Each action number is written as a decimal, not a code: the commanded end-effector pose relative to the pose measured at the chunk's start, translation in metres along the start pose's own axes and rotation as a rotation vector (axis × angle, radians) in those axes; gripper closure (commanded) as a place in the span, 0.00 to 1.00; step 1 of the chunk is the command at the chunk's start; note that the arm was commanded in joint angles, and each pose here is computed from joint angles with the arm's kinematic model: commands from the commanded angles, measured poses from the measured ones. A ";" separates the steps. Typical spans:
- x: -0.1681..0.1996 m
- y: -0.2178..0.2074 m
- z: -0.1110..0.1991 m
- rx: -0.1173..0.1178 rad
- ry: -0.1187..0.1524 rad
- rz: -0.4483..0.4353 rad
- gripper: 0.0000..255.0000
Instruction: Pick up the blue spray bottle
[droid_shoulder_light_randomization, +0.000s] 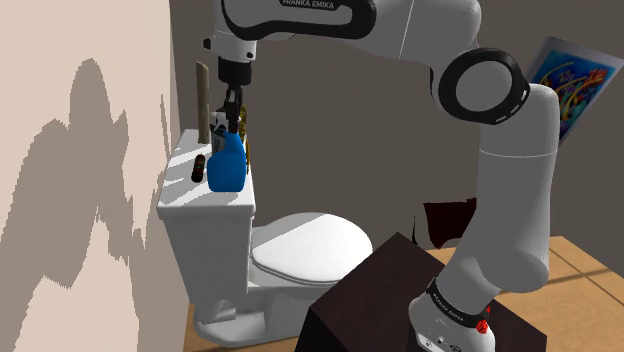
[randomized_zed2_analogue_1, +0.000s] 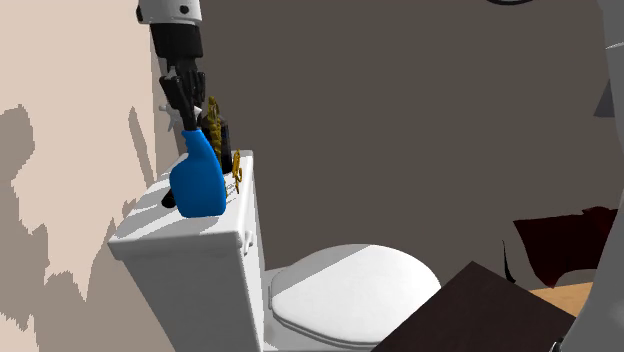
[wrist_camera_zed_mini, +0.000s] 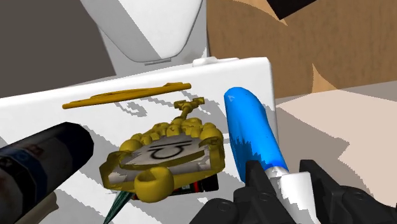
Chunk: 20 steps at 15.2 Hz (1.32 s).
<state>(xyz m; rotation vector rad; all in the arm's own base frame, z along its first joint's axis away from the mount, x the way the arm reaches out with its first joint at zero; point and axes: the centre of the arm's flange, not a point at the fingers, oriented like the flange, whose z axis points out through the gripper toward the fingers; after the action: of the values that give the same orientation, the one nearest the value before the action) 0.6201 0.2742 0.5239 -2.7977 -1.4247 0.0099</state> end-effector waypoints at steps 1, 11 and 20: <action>0.000 0.000 0.001 0.000 0.000 0.000 1.00; 0.000 0.000 -0.021 0.000 -0.001 0.000 1.00; -0.001 -0.001 -0.069 0.000 -0.001 0.000 1.00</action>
<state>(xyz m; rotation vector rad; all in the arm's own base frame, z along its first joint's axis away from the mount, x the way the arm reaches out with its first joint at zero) 0.6207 0.2747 0.5880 -2.7977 -1.4247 0.0101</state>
